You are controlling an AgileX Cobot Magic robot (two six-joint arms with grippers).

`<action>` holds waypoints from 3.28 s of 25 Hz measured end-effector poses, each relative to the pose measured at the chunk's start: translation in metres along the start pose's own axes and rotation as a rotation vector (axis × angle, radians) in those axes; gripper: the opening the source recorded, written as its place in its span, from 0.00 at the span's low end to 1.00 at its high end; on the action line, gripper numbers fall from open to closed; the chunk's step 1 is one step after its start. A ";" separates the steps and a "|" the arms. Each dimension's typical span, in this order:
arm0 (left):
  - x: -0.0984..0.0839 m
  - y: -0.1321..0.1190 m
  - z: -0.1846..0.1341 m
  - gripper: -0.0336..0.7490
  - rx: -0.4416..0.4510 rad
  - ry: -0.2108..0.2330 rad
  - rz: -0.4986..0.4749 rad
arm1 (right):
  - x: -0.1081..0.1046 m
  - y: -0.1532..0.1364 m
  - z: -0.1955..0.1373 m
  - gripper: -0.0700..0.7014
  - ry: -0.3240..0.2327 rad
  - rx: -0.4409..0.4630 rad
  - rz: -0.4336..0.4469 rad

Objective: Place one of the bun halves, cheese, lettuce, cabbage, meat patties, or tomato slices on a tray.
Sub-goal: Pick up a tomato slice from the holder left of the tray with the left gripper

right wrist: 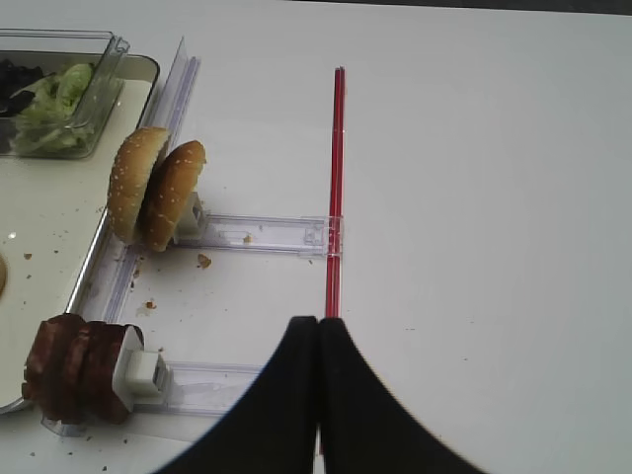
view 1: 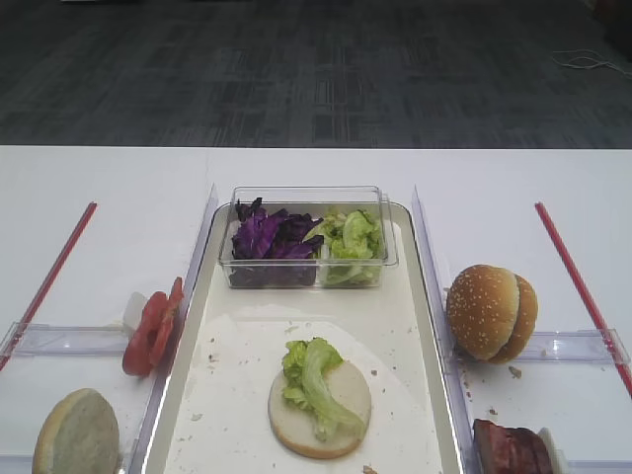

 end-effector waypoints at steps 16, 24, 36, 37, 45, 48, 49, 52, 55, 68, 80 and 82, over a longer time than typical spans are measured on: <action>0.000 0.000 0.000 0.73 0.000 0.000 0.000 | 0.000 0.000 0.000 0.17 -0.002 0.000 0.000; 0.000 0.000 0.000 0.73 0.000 0.000 0.000 | 0.000 0.000 0.000 0.17 -0.004 0.000 0.000; 0.000 0.000 0.000 0.73 0.000 0.001 -0.002 | 0.000 0.000 0.000 0.17 -0.004 0.000 0.000; 0.000 0.000 0.000 0.73 0.000 0.001 -0.002 | 0.000 0.000 0.000 0.17 -0.004 0.000 0.000; -0.006 -0.005 -0.001 0.73 0.051 -0.046 -0.027 | 0.000 0.000 0.000 0.17 -0.004 0.000 0.000; -0.006 -0.015 -0.003 0.73 0.136 -0.057 -0.028 | 0.000 0.000 0.000 0.17 -0.004 0.000 0.000; -0.007 -0.017 -0.003 0.73 0.157 -0.050 -0.029 | 0.000 0.000 0.000 0.17 -0.004 0.000 0.000; -0.008 -0.026 -0.004 0.73 0.233 -0.033 -0.032 | 0.000 0.000 0.000 0.17 -0.004 0.000 0.000; -0.012 -0.031 -0.002 0.73 0.296 -0.020 -0.044 | 0.000 0.000 0.000 0.17 -0.004 0.000 0.000; -0.015 -0.057 0.035 0.73 0.577 -0.006 -0.033 | 0.000 0.000 0.000 0.17 -0.004 0.000 0.000; -0.020 -0.106 0.091 0.73 0.677 -0.009 -0.029 | 0.000 0.000 0.000 0.17 -0.004 0.000 0.000; -0.021 -0.114 0.097 0.73 0.688 -0.010 -0.028 | 0.000 0.000 0.000 0.17 -0.004 0.000 0.000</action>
Point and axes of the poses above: a point on each arm's last joint axis where the gripper is mounted, y pointing back along that axis away from the gripper, x along the wrist's bending axis when the last joint is at zero, z = x × y, the point moved 10 cm from there along -y, pointing out along that axis toward the gripper
